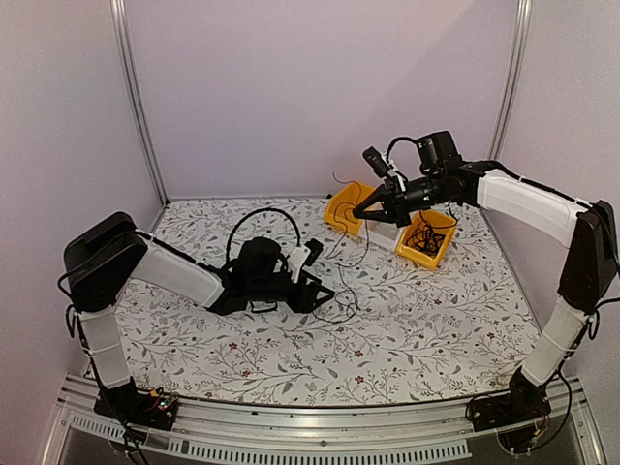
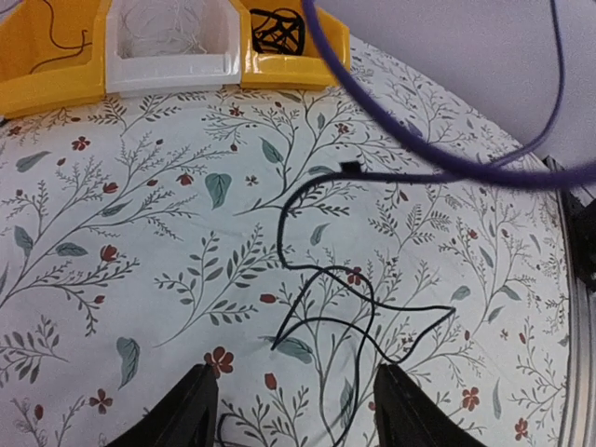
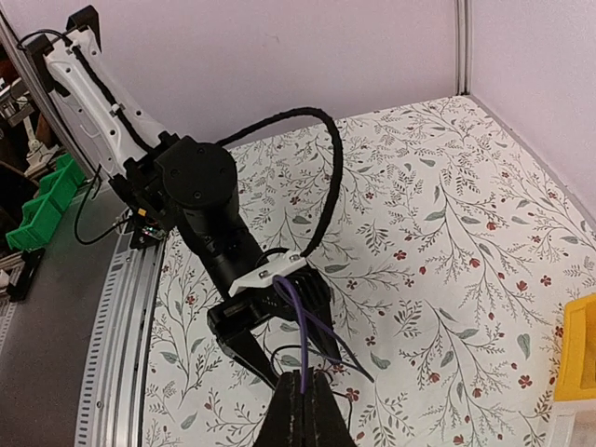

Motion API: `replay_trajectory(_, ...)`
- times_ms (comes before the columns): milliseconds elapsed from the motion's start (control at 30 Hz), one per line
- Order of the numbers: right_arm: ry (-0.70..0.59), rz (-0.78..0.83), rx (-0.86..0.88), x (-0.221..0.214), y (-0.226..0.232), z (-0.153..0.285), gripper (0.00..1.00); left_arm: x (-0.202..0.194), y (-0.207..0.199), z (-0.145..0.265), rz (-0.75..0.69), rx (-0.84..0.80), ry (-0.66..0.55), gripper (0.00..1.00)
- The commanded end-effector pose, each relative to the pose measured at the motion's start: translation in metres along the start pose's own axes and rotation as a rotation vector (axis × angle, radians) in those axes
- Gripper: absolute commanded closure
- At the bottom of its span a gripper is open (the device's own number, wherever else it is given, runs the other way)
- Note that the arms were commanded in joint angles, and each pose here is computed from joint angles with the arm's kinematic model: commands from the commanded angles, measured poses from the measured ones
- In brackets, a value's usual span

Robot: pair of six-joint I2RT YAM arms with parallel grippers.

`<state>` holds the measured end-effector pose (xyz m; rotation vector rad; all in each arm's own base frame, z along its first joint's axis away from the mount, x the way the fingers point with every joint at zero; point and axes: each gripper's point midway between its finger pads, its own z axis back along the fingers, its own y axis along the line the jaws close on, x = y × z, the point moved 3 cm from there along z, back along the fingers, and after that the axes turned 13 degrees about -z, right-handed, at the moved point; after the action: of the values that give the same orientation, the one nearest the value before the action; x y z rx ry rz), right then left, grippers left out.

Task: Untangle the cables

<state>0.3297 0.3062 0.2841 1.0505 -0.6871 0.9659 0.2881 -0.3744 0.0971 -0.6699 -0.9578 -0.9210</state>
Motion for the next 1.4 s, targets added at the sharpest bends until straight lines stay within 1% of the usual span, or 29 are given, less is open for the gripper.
replay_trajectory(0, -0.032, 0.0, 0.037, 0.006, 0.008, 0.004, 1.0, 0.0, -0.015, -0.021, -0.136, -0.027, -0.021, 0.42)
replay_trajectory(133, -0.038, -0.007, 0.059, 0.009, 0.01, 0.004, 1.0, -0.012, -0.009, -0.038, -0.177, 0.04, 0.019, 0.44)
replay_trajectory(333, -0.045, -0.019, 0.095, 0.012, 0.016, 0.005, 1.0, -0.011, 0.009, -0.07, -0.17, 0.124, 0.0, 0.5)
replay_trajectory(400, -0.05, -0.025, 0.112, 0.017, 0.021, 0.008, 1.0, -0.01, 0.022, -0.076, -0.133, 0.198, -0.006, 0.53)
replay_trajectory(500, -0.074, -0.002, 0.174, 0.038, 0.045, 0.022, 1.0, -0.007, 0.045, -0.077, -0.043, 0.339, -0.037, 0.56)
replay_trajectory(600, -0.11, 0.064, 0.21, 0.066, 0.076, 0.044, 1.0, -0.009, 0.07, -0.076, 0.09, 0.446, -0.05, 0.58)
replay_trajectory(733, -0.15, 0.155, 0.243, 0.103, 0.117, 0.075, 1.0, -0.017, 0.101, -0.076, 0.241, 0.533, -0.056, 0.6)
replay_trajectory(933, -0.23, 0.324, 0.19, 0.148, 0.16, 0.119, 1.0, -0.028, 0.146, -0.061, 0.4, 0.613, -0.074, 0.62)
replay_trajectory(1033, -0.284, 0.381, 0.163, 0.164, 0.165, 0.147, 1.0, -0.044, 0.162, -0.05, 0.504, 0.63, -0.042, 0.63)
replay_trajectory(1100, -0.311, 0.391, 0.158, 0.172, 0.167, 0.162, 1.0, -0.047, 0.172, -0.038, 0.553, 0.645, -0.038, 0.63)
replay_trajectory(1167, -0.323, 0.385, 0.149, 0.175, 0.167, 0.17, 1.0, -0.044, 0.179, -0.026, 0.552, 0.656, -0.052, 0.63)
replay_trajectory(1233, -0.329, 0.39, 0.14, 0.176, 0.166, 0.174, 1.0, -0.044, 0.186, -0.015, 0.543, 0.702, -0.039, 0.63)
replay_trajectory(1367, -0.343, 0.397, 0.118, 0.181, 0.163, 0.176, 1.0, -0.051, 0.198, 0.009, 0.568, 0.75, -0.026, 0.63)
